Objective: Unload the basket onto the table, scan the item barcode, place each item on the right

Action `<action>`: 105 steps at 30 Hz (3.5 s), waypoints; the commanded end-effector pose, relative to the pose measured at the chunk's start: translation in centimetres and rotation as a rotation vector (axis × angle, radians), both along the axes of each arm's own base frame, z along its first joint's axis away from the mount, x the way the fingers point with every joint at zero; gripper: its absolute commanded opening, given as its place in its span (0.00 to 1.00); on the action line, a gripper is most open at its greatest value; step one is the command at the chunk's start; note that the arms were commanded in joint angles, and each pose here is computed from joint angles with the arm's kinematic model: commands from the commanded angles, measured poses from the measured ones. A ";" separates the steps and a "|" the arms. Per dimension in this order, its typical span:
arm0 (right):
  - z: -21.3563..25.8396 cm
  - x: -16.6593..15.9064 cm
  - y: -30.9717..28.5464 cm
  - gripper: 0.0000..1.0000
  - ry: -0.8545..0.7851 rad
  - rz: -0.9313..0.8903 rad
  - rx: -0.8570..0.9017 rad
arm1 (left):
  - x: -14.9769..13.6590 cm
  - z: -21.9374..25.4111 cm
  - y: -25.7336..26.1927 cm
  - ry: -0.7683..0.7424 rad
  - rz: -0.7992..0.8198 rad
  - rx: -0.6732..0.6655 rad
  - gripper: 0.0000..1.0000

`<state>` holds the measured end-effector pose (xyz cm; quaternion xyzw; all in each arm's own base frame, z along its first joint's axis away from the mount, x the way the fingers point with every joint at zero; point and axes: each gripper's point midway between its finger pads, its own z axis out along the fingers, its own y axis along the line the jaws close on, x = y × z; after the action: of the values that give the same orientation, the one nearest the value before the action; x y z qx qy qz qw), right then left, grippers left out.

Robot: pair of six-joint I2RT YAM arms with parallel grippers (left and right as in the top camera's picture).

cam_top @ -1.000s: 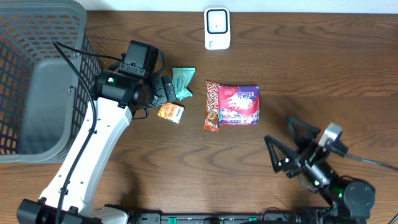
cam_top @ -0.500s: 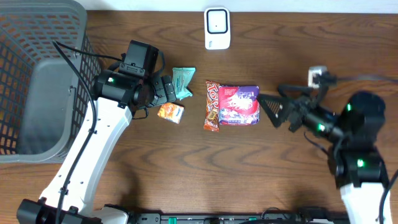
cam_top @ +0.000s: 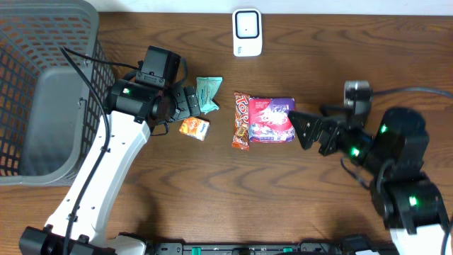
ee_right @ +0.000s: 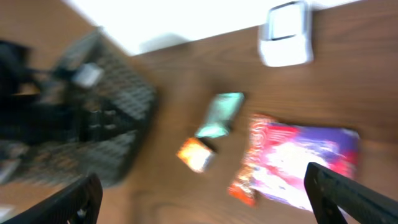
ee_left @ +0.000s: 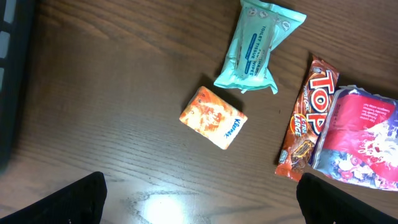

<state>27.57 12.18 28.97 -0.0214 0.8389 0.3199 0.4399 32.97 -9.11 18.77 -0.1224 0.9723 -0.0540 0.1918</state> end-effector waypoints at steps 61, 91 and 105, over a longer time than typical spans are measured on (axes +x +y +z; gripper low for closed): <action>-25.3 9.8 0.8 0.50 0.722 0.265 0.060 | 0.2 0.2 0.2 -0.004 -0.003 0.011 0.98; -12.6 8.8 -11.1 0.01 0.534 -0.445 -0.486 | 0.2 0.2 0.2 -0.004 -0.003 0.011 0.98; -10.7 5.3 -18.9 0.01 0.549 -0.825 -0.858 | 0.2 0.2 0.2 -0.004 -0.003 0.011 0.98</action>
<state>32.68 -5.47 17.92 0.2007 0.9306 -0.1860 0.2431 32.97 -9.11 18.77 -0.1224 0.9723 -0.0540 0.1918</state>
